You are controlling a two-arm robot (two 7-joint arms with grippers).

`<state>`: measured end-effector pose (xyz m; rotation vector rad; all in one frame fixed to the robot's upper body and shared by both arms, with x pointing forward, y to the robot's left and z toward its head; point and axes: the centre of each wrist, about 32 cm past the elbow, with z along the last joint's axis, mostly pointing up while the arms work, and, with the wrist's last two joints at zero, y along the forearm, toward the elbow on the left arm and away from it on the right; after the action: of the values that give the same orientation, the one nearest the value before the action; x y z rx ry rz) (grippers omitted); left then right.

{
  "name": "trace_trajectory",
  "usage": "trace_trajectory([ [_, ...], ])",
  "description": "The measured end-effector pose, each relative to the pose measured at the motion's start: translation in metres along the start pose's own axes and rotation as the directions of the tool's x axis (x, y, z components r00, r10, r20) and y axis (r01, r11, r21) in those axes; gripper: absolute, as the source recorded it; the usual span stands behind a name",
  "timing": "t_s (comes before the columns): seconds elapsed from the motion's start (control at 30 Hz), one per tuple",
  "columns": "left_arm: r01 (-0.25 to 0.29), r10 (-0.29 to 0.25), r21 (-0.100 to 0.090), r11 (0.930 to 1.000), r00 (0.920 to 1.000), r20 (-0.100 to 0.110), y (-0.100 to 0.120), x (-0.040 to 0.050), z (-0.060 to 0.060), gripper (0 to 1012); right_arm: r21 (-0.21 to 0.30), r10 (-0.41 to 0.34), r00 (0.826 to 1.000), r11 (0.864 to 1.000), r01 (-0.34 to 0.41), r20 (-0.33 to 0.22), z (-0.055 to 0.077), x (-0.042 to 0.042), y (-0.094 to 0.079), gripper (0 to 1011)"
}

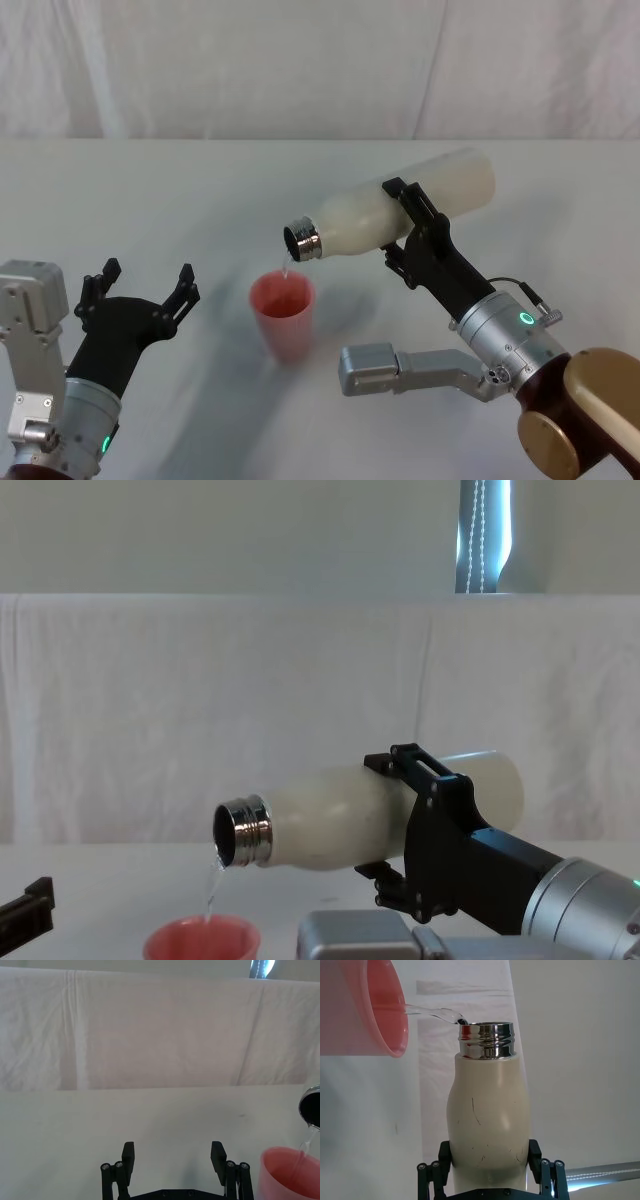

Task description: Grasp the thermos with one hand and pour water into the cup lid.

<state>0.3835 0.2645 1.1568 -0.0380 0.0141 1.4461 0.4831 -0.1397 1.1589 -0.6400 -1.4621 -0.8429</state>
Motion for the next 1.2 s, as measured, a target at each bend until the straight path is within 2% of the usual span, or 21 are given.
trace_trajectory([
  [1.2, 0.000, 0.000, 0.000, 1.0000, 1.0000, 0.000, 0.0000, 0.0000, 0.0000, 1001, 0.002, 0.001, 1.000, 1.000, -0.001, 0.009, -0.0009, 0.0018, 0.0002, 951],
])
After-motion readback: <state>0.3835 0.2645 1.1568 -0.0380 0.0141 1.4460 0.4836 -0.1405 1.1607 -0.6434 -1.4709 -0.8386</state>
